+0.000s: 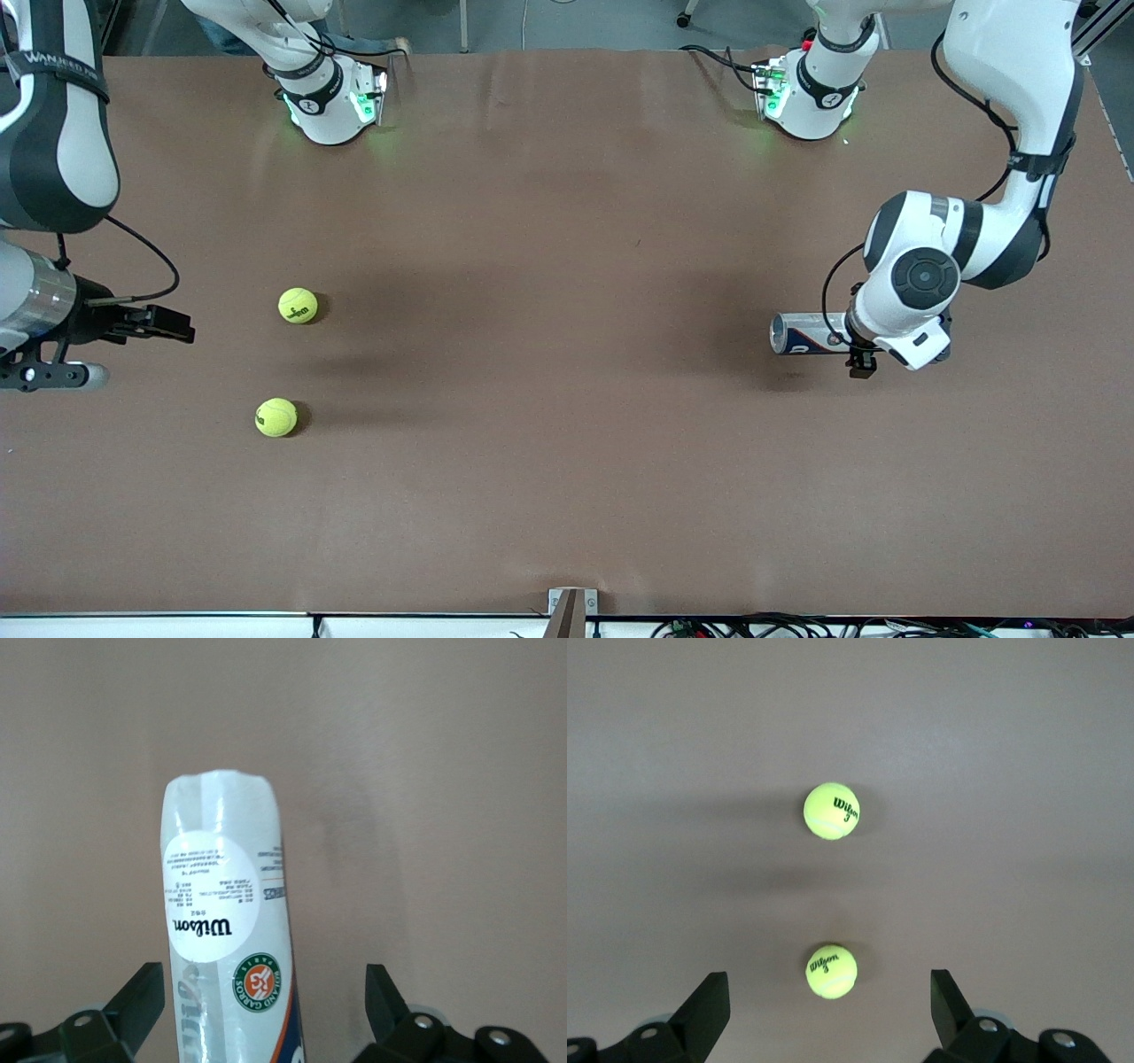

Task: Insert tennis ball vertically with right arm
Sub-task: 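Grasp the can with the left gripper while the right gripper grasps a ball, then lift the can with the left gripper while the right gripper brings the ball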

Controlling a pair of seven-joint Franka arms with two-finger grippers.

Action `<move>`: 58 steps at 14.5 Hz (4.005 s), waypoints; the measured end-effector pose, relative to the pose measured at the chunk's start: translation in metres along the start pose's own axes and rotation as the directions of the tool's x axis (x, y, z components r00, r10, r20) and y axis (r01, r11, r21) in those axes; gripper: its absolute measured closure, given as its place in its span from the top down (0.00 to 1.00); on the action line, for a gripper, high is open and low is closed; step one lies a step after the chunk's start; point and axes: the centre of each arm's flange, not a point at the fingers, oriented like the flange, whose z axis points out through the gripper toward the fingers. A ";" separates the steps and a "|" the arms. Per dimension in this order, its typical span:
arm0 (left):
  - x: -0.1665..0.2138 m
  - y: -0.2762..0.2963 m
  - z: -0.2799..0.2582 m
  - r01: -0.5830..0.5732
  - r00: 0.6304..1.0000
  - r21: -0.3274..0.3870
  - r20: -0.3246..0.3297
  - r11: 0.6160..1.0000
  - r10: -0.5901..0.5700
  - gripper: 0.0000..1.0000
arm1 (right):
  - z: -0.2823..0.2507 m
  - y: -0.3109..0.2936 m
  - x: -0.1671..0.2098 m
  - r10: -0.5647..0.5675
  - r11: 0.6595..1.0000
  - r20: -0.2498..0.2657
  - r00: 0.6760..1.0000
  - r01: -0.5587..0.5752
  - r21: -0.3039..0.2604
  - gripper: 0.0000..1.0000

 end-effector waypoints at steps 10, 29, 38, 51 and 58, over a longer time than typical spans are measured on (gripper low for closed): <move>-0.015 -0.030 0.041 0.029 0.999 -0.009 -0.016 1.000 -0.029 1.00 | 0.053 0.002 0.023 0.001 1.000 0.026 1.000 -0.001 0.003 1.00; -0.026 -0.045 0.083 0.038 0.986 -0.053 -0.162 0.998 -0.046 0.96 | 0.217 -0.010 0.065 -0.017 1.000 -0.005 1.000 0.017 0.010 1.00; -0.026 -0.044 0.082 0.038 0.986 -0.057 -0.162 0.998 -0.047 0.81 | 0.255 -0.010 0.071 -0.017 1.000 -0.010 1.000 0.017 0.011 1.00; -0.071 -0.020 0.028 0.059 0.996 -0.142 -0.063 0.988 -0.068 0.77 | 0.275 -0.010 0.069 -0.017 1.000 0.017 1.000 0.017 0.013 0.88; -0.160 -0.006 -0.051 0.044 0.986 -0.171 0.169 0.984 -0.015 0.77 | 0.273 -0.011 0.070 -0.017 1.000 0.013 1.000 0.017 0.013 0.66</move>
